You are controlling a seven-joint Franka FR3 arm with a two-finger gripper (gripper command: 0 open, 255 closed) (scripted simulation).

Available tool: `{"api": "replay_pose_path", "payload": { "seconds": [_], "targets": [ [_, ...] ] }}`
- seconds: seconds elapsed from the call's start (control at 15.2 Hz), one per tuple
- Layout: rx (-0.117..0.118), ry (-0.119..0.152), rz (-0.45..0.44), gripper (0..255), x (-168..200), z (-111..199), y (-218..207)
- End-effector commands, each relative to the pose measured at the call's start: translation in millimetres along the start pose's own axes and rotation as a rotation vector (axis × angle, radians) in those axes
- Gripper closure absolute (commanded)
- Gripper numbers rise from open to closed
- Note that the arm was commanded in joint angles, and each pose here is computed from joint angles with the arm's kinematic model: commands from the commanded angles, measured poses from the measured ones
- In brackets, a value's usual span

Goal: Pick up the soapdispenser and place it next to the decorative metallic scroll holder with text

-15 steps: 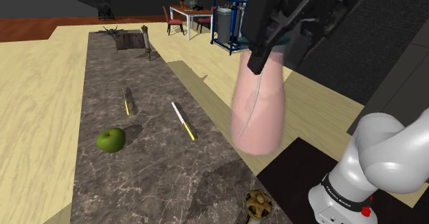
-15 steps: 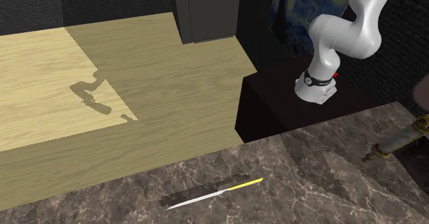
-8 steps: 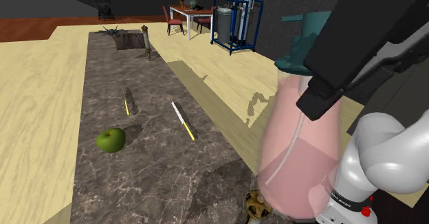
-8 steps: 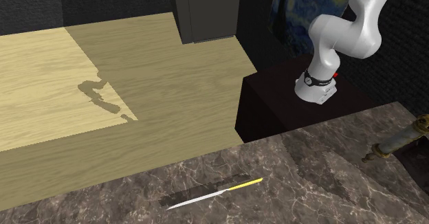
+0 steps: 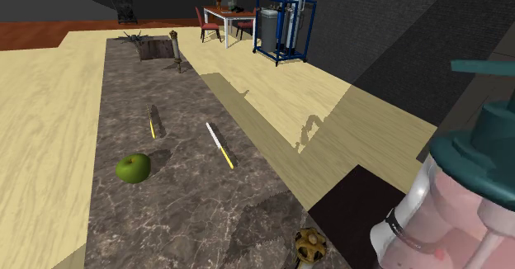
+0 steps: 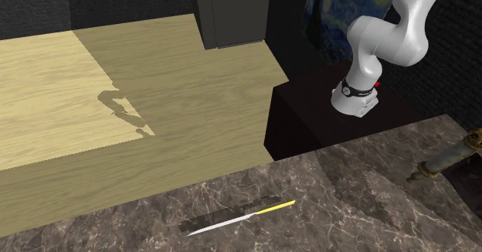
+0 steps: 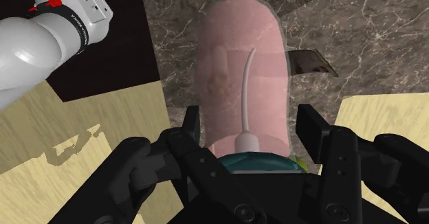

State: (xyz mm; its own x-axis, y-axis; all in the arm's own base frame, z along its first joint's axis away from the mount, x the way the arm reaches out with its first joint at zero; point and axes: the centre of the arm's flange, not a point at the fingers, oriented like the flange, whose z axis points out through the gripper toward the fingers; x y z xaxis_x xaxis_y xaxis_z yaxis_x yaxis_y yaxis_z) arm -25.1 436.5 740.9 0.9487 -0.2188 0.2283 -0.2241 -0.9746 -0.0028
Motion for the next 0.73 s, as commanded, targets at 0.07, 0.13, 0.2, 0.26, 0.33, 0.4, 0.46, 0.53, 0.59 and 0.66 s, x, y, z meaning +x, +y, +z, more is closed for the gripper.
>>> {"api": "replay_pose_path", "payload": {
  "seconds": [0.07,0.13,0.2,0.26,0.33,0.4,0.46,0.53,0.59,0.66],
  "targets": [
    [0.000,0.000,0.001,255,-39.5,-9.5,-6.0],
    [0.000,0.000,0.001,255,-52.1,-12.5,-8.5],
    [0.000,0.000,0.001,255,-64.8,-15.4,-11.0],
    [0.000,0.000,0.001,255,-77.4,-18.4,-13.5],
    [0.000,0.000,0.001,255,-83.4,-19.8,-14.7],
    [0.000,0.000,0.001,255,-84.6,-14.7,-14.7],
    [0.000,0.000,0.001,255,-85.8,-9.5,-14.7],
    [0.000,0.000,0.001,255,-87.0,-4.4,-14.7],
    [0.000,0.000,0.001,255,-88.2,0.7,-14.6],
    [0.000,0.000,0.001,255,-89.4,5.9,-14.6]
  ]
}}
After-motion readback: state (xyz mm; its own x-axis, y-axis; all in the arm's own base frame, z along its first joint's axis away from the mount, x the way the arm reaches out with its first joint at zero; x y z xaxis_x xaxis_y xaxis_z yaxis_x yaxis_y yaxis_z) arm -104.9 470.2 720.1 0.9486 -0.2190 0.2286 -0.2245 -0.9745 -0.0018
